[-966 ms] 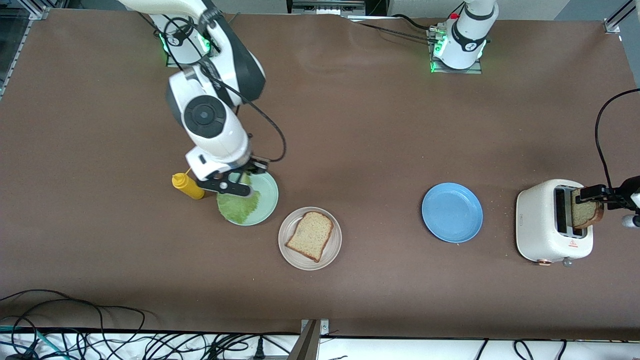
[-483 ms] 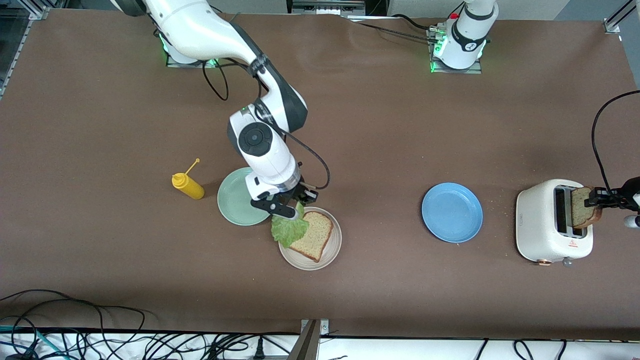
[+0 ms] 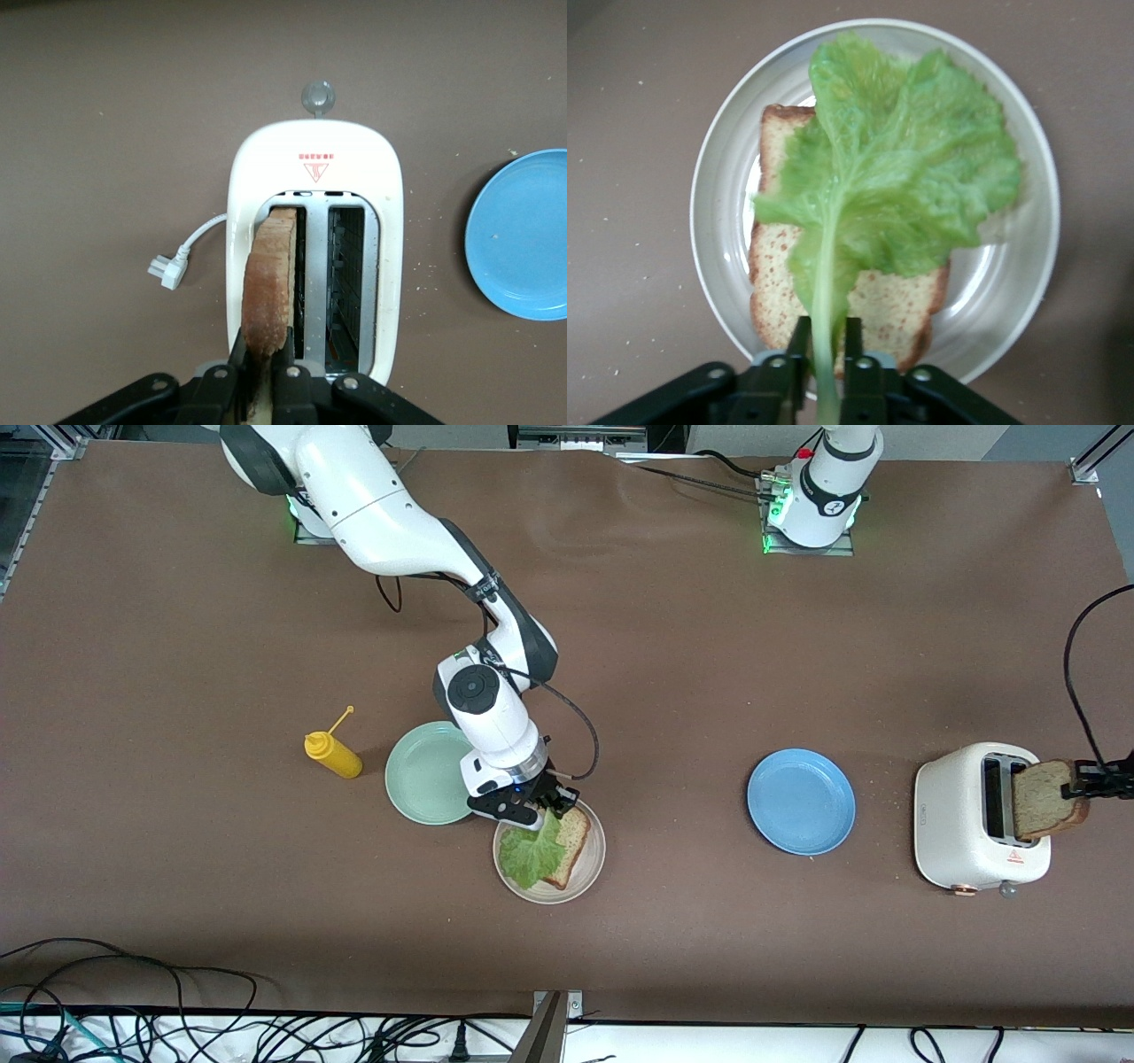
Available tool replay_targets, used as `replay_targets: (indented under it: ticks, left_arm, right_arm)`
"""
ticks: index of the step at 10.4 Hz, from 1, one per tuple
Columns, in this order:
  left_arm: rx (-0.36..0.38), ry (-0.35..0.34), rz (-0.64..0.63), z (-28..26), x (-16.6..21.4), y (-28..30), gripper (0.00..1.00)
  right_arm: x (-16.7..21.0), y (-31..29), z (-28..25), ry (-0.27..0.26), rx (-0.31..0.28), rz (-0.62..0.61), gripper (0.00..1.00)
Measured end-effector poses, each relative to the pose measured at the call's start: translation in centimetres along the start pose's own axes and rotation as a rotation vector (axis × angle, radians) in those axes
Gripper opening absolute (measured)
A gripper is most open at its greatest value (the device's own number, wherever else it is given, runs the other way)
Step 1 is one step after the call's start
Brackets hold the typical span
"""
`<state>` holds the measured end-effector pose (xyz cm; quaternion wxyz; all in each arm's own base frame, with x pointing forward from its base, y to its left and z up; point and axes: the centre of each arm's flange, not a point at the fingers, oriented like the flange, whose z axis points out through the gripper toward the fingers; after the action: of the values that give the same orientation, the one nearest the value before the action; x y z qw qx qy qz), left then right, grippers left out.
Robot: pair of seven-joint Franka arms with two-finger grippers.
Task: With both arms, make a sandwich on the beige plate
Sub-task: 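Release the lettuce with the right gripper while the left gripper lifts the slice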
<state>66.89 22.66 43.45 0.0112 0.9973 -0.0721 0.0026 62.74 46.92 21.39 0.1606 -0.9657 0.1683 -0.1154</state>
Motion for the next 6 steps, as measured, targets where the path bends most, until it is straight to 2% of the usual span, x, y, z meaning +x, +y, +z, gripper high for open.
replay_targets:
  ticks: [1,2,4,5,6]
  left_arm:
    - [0.01,0.018,0.0,-2.1,0.0,0.1,0.12]
    - [0.022,0.041,0.003,-4.0,-0.1,0.3,0.1]
    - [0.02,0.048,-0.015,-6.8,-0.7,1.7,0.08]
    - [0.006,0.041,-0.052,-7.6,-0.6,2.8,0.08]
    - [-0.016,0.035,-0.105,-8.4,-0.1,5.0,0.08]
  right_arm:
    - [-0.1,-0.6,-0.6,-0.002,0.003,-0.005,0.4]
    - [0.1,-1.0,-1.5,-0.02,-0.018,-0.007,0.53]
    - [1.4,-1.3,-5.6,-0.089,-0.122,-0.041,0.78]
    - [2.3,-1.0,-8.6,-0.133,-0.183,-0.101,0.92]
    - [3.4,-0.1,-11.6,-0.189,-0.247,-0.179,1.0]
